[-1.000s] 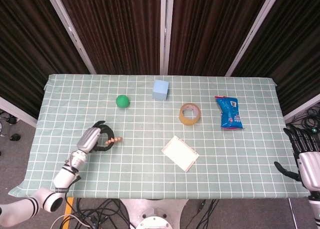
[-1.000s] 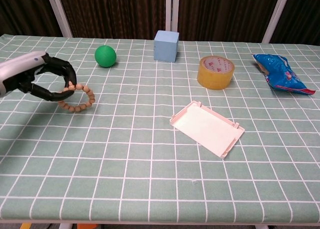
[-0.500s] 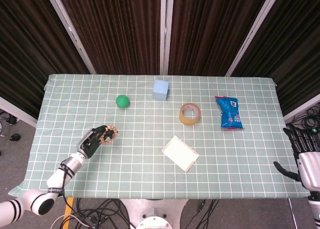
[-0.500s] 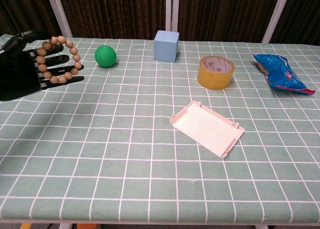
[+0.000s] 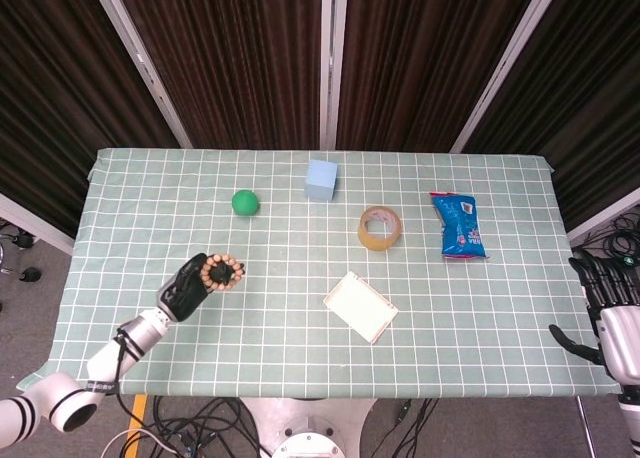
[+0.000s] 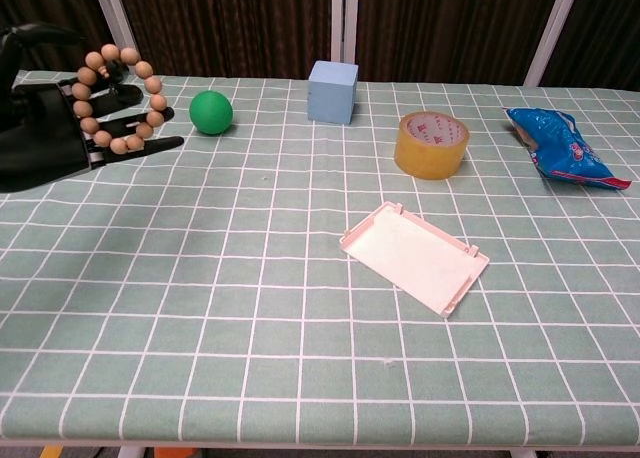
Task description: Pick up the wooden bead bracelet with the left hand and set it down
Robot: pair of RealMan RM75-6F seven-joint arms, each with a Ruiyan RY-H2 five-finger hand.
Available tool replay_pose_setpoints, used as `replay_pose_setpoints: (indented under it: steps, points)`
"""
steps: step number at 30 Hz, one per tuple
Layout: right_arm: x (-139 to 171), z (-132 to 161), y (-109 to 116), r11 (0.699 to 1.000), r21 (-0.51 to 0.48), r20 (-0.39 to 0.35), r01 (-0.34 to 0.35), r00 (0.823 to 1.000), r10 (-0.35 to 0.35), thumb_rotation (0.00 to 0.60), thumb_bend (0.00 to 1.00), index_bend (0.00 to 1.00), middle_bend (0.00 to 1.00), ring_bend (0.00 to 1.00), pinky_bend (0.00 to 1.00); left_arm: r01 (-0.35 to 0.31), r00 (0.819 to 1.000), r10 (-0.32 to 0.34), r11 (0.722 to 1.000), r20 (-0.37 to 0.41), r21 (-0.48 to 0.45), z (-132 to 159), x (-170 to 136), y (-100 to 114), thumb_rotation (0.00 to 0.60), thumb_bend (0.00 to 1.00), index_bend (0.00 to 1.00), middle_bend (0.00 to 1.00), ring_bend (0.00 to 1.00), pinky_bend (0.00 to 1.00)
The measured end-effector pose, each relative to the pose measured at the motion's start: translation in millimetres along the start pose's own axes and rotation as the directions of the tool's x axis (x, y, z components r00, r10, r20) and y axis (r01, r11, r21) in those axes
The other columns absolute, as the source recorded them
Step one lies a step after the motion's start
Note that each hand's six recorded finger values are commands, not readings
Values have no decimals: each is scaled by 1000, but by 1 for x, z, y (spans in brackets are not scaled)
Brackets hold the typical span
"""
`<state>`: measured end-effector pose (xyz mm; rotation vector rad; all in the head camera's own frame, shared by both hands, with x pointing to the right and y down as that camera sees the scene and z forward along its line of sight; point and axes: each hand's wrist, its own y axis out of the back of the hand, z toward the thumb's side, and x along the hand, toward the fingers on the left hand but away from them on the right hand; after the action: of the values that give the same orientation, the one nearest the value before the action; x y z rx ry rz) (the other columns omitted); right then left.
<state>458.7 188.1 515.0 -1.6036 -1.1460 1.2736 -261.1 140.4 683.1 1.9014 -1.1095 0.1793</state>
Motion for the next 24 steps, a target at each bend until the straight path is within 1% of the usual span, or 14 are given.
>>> replay_pose_setpoints:
  steps: [2, 3, 4, 5, 7, 10, 14, 18, 24]
  points:
    - [0, 0, 0, 1000, 1, 0, 1, 1000, -1, 600, 82, 0, 0, 0, 0, 8, 1000, -8, 999, -1, -43, 0, 0, -2, 56, 470, 569, 636, 314, 27]
    - [0, 0, 0, 1000, 1, 0, 1, 1000, -1, 600, 82, 0, 0, 0, 0, 11, 1000, -11, 998, -1, -63, 0, 0, -2, 29, 472, 569, 626, 277, 20]
    - [0, 0, 0, 1000, 2, 0, 1, 1000, -1, 600, 82, 0, 0, 0, 0, 14, 1000, -14, 996, -2, -85, 0, 0, -2, 16, 475, 568, 612, 231, 12]
    - [1, 0, 0, 1000, 2, 0, 2, 1000, -2, 600, 83, 0, 0, 0, 0, 15, 1000, -15, 995, -2, -95, 0, 1, -3, 5, 479, 566, 596, 186, 5]
    - [1, -1, 1, 1000, 2, 0, 4, 1000, -4, 600, 83, 0, 0, 0, 0, 13, 1000, -13, 996, -2, -93, 0, 1, -3, 0, 483, 561, 574, 134, 1]
    - [1, -1, 1, 1000, 3, 1, 5, 1000, -5, 600, 83, 0, 0, 0, 0, 4, 1000, -4, 999, -3, -48, -1, 1, -2, 0, 486, 559, 553, 100, 0]
    - [2, -1, 1, 1000, 2, -2, 6, 1000, -6, 600, 83, 0, 0, 0, 0, -20, 1000, 20, 1000, 1, 19, -2, 1, 1, 0, 487, 559, 541, 92, 0]
    - [2, 0, 1, 1000, 3, -4, 8, 1000, -8, 600, 83, 0, 0, 0, 0, -46, 999, 46, 997, -1, 59, -3, 2, 3, 0, 483, 560, 579, 100, 0]
    - [3, 0, 2, 1000, 4, -4, 13, 1000, -13, 600, 83, 0, 0, 0, 0, -77, 996, 79, 994, -34, 79, -10, 2, 5, 0, 422, 584, 644, 181, 0]
